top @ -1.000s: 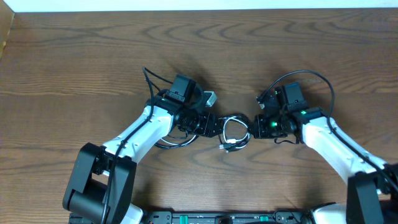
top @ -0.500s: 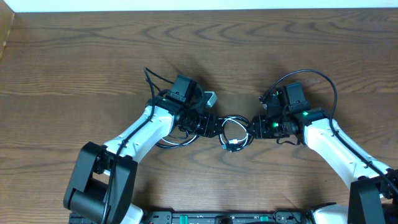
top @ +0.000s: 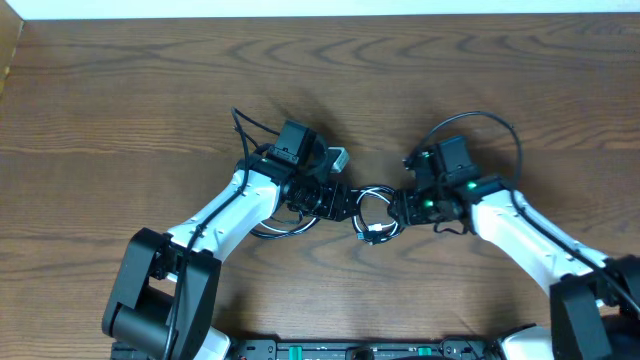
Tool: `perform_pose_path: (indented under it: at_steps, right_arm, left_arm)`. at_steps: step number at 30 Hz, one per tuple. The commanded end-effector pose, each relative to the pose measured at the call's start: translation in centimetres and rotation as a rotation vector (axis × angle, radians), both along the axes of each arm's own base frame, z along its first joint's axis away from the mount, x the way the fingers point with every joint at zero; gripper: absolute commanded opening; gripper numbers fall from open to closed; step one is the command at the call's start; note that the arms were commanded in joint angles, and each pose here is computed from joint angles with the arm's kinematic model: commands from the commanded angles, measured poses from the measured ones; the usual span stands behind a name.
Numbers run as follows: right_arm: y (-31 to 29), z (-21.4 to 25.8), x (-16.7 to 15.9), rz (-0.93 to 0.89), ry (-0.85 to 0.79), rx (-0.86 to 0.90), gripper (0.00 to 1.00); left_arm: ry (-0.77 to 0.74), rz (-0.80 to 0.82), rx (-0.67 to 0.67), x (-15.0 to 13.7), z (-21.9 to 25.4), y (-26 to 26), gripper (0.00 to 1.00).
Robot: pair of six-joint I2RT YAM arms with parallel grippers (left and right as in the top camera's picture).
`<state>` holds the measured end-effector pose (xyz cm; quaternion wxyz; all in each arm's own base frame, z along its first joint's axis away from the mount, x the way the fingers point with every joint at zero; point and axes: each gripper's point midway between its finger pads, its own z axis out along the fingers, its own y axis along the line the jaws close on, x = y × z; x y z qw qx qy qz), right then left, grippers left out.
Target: Untangle cables
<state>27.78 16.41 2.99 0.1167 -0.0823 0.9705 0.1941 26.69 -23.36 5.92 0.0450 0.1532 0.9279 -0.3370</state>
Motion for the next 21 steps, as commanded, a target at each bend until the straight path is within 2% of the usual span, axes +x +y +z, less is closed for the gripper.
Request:
perform_pose_path:
  at_steps: [1,9,13,20,21]
  right_arm:
    - [-0.3,-1.4,0.1,-0.008,-0.017,-0.097,0.56]
    - [0.3,-3.1,0.3,0.022,-0.05,-0.187,0.55]
    - [0.1,-4.5,0.2,-0.022,-0.034,-0.241,0.42]
    - [-0.2,-5.8,-0.4,-0.125,0.034,-0.244,0.01]
    - [-0.2,-5.8,-0.4,-0.135,0.037,-0.241,0.01]
  left_arm:
    - [0.005,0.008,0.047,-0.1,-1.0,0.7,0.55]
    - [0.034,0.061,0.076,0.4,-1.3,2.5,0.56]
    - [0.048,0.078,0.081,0.5,-1.4,3.1,0.56]
    - [0.058,0.076,0.085,0.3,-1.4,3.1,0.56]
    - [0.058,0.076,0.085,0.3,-1.4,3.1,0.56]
